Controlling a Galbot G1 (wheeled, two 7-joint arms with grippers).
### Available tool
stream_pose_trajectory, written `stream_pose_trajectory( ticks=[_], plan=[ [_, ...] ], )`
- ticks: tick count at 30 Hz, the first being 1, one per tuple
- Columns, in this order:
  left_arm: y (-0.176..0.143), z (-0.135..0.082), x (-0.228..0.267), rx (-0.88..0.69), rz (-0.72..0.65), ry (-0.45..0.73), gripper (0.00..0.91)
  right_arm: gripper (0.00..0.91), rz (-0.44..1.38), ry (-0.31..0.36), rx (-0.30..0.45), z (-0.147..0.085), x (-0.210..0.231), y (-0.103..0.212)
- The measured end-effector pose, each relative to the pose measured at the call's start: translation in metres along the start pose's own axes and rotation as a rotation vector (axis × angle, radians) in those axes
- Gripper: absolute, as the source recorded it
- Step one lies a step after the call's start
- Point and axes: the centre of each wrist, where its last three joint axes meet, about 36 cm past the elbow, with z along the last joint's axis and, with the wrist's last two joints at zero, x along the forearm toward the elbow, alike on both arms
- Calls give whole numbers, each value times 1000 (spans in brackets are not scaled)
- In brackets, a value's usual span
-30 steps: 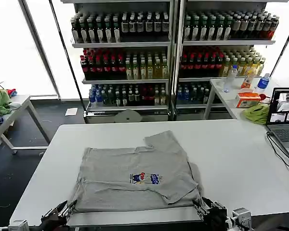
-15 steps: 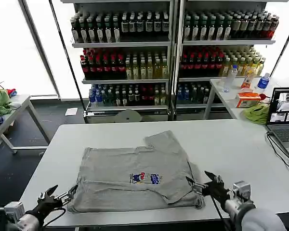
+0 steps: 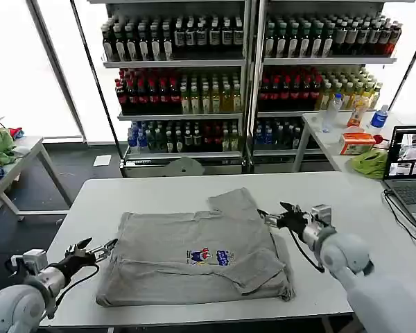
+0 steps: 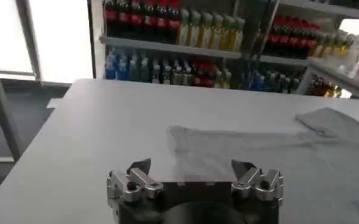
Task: Fold and organize the clothes.
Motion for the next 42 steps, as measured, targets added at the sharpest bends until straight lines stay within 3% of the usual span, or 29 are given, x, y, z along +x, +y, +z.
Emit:
stream_pose_trajectory(
  ticks=[10,16,19,20,23,42],
  plan=[
    [18,-13,-59,14,4,30,907,907,-3,66,-15,-16,-78,-11],
    [25,-19,-82,18,0,50,907,907,-19,116,-7,-14,-115,-2],
    [27,-21,-88,17,-2,57,907,383,-30,136,5,-13,-127,3],
    [28,-23,-90,16,-4,58,907,333,-31,142,10,-13,-130,5],
    [32,-26,-94,14,-8,62,907,0,-39,155,17,-12,-139,9],
    [30,-33,-114,3,2,81,907,0,-58,183,11,-5,-148,11]
  ],
)
